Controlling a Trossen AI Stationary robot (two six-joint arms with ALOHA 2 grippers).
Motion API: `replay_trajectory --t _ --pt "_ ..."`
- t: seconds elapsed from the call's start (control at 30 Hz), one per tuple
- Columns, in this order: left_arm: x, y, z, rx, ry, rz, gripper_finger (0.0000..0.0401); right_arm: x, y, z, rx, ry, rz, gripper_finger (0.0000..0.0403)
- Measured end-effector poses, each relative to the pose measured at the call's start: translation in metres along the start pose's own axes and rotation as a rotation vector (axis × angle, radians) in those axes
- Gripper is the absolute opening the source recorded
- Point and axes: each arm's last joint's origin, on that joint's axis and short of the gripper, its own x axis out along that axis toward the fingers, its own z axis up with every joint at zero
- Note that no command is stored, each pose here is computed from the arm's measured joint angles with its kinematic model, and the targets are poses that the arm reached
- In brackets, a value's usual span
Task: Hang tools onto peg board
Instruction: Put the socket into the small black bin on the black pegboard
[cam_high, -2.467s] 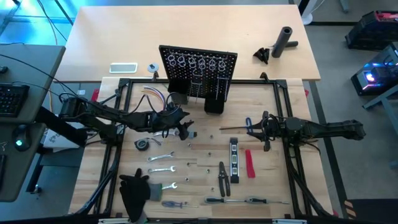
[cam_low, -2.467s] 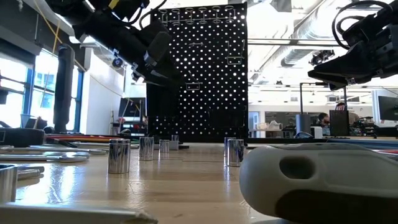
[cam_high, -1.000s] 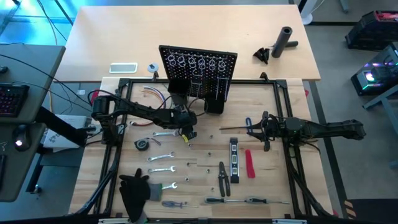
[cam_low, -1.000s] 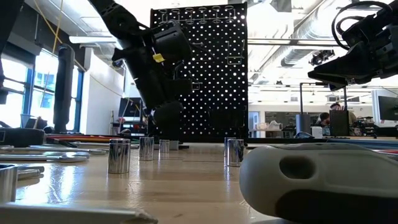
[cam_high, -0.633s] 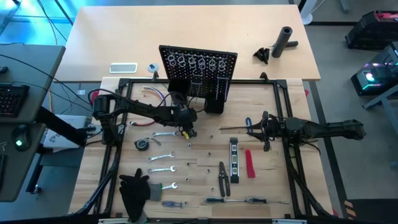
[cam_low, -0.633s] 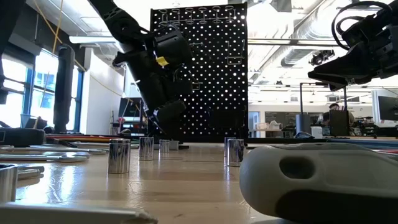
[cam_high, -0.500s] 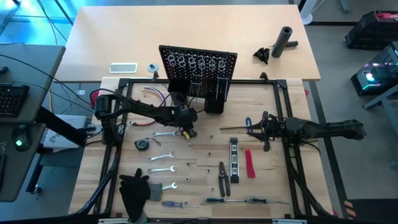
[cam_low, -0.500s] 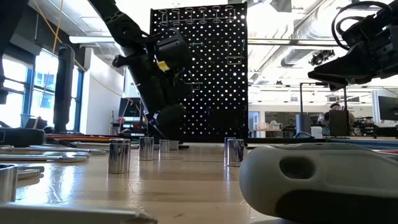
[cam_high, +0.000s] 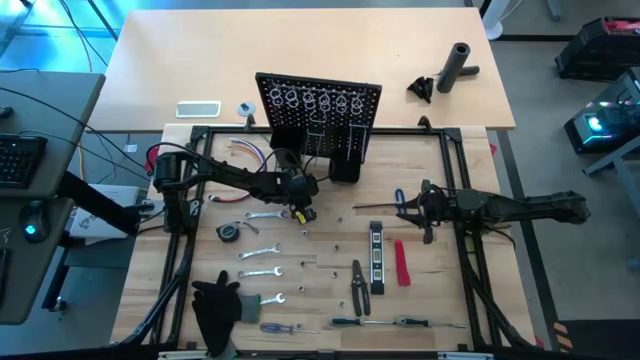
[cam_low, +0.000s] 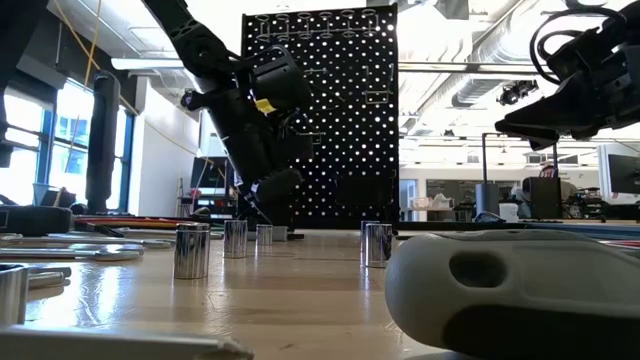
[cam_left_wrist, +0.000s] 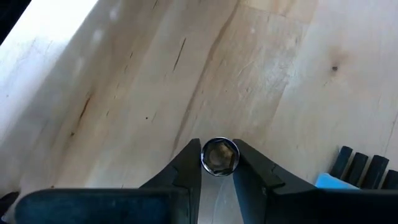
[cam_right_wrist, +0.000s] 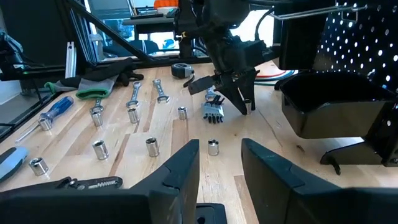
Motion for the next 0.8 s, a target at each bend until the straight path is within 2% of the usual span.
replay_trajectory --t 0.27,0.67,0.8 --pt "-0.008 -0.008 0.000 0.018 -0.016 0.012 0.0062 0.001 0.000 -0.001 -0.001 0.014 0.002 0.0114" --pt "-0.050 -0.017 0.010 0.040 -0.117 0.021 0.0061 0.001 0.000 -0.001 -0.002 0.017 0.001 0.0114" --pt "-0.061 -0.029 0.011 0.102 -0.162 0.019 0.0060 0.001 0.000 -0.001 -0.002 0.016 0.001 0.0114"
